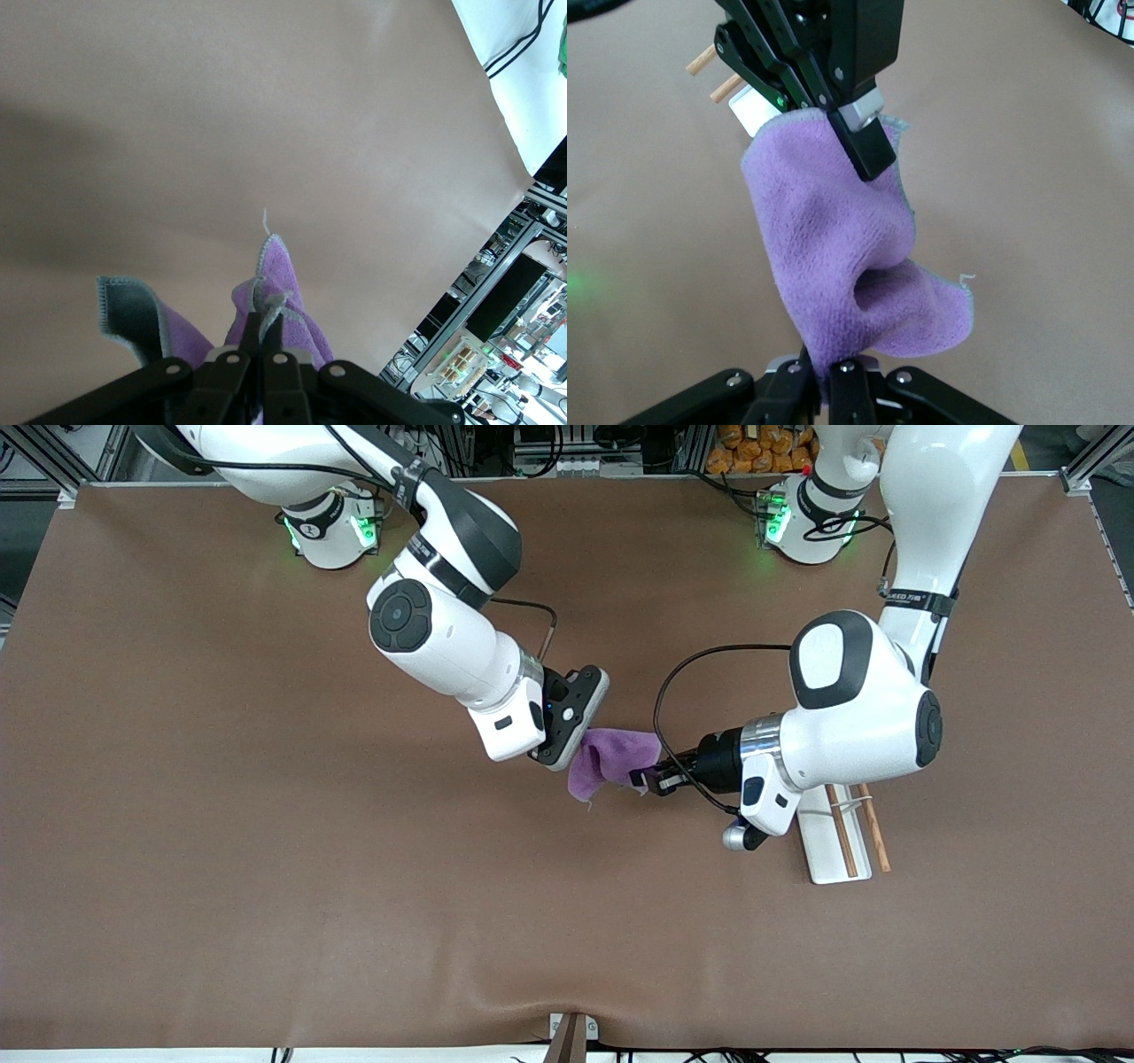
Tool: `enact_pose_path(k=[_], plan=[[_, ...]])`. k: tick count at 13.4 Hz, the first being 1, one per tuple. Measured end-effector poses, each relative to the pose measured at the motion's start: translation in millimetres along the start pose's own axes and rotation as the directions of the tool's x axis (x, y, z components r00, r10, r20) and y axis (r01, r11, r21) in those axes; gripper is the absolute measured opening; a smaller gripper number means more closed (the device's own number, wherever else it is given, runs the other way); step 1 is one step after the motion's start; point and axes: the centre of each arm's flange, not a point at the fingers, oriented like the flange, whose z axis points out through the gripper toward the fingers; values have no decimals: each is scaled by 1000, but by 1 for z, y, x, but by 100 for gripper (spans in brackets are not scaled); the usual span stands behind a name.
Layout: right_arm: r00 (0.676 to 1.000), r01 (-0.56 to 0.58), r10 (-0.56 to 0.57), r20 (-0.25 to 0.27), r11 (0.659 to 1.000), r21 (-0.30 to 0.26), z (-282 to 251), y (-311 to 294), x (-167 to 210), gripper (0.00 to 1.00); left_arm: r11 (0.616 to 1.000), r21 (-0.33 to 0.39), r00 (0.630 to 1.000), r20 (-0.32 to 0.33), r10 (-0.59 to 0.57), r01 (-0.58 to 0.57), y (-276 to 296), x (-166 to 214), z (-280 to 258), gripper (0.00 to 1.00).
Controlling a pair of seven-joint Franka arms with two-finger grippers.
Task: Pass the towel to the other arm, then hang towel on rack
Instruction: 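Grasp the towel edge with the left gripper beside the right gripper, then open the right gripper and pull the towel away with the left gripper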
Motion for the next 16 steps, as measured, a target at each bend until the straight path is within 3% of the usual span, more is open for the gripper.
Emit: enact_pose_path(k=[4, 6, 9, 13, 16], plan=[[1000, -5, 5, 0, 1000, 1, 0, 0, 0, 5, 1000, -7, 1000, -5, 6, -6, 3, -1, -5, 3], [1000, -7, 7, -1, 1000, 0, 0, 0, 0, 20, 1000, -20, 1000, -18, 16, -16, 9, -5, -16, 3], [1000, -8, 8, 0, 1000, 0, 0, 0, 0, 56, 998, -42, 996, -78, 47, -50, 21, -14, -59, 3], [999, -35, 34, 34, 999, 1, -7, 17, -9, 99, 990, 68, 981, -143, 135, -126, 7, -12, -118, 3], [992, -84, 85, 97, 996, -7, -47, 50, -28, 100, 962, 203, 975, -85, 205, -184, -34, 10, -150, 3]])
